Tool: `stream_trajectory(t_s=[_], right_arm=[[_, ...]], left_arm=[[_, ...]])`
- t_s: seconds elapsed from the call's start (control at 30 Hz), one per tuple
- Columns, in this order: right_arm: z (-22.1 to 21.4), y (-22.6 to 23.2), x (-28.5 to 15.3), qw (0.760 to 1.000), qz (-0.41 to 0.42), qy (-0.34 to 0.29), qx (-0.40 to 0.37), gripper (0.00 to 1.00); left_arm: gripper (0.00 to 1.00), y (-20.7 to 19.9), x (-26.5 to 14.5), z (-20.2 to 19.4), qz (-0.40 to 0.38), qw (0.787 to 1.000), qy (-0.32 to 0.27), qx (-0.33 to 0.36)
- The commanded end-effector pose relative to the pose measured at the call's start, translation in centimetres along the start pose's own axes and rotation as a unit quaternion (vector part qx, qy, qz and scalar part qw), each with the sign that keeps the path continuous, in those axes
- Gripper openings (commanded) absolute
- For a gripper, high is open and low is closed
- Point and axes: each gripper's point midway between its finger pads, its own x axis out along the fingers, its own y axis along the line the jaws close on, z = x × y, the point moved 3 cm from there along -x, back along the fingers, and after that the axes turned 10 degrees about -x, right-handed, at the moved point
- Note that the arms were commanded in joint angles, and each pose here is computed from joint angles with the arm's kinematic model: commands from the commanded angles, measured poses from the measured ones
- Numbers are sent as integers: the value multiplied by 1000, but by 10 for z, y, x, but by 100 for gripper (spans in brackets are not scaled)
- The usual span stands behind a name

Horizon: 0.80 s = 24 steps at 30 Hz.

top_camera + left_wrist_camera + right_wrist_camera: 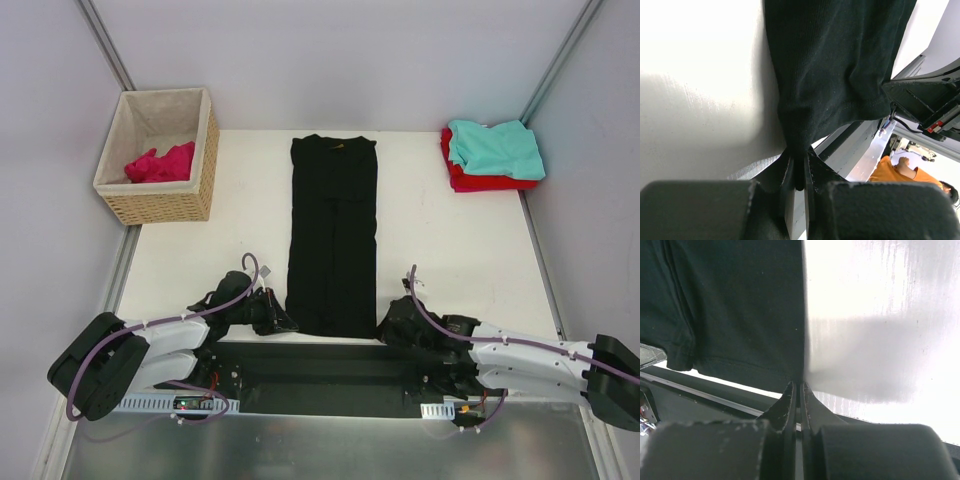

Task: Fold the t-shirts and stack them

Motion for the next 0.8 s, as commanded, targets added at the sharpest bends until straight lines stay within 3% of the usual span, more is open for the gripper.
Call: stream_trajectory(t_s=[0.0,0.37,0.77], right_arm=[[-14,-33,1,997,-71,25,-27,1],[9,-25,-13,995,-76,-12,-59,1],[4,-31,-16,995,-78,-7,-56,1]], left_arm=[[3,14,0,1,37,999,-12,2],[0,3,-11,4,22,999,-36,25],[0,7,-15,-1,17,999,-35,17]])
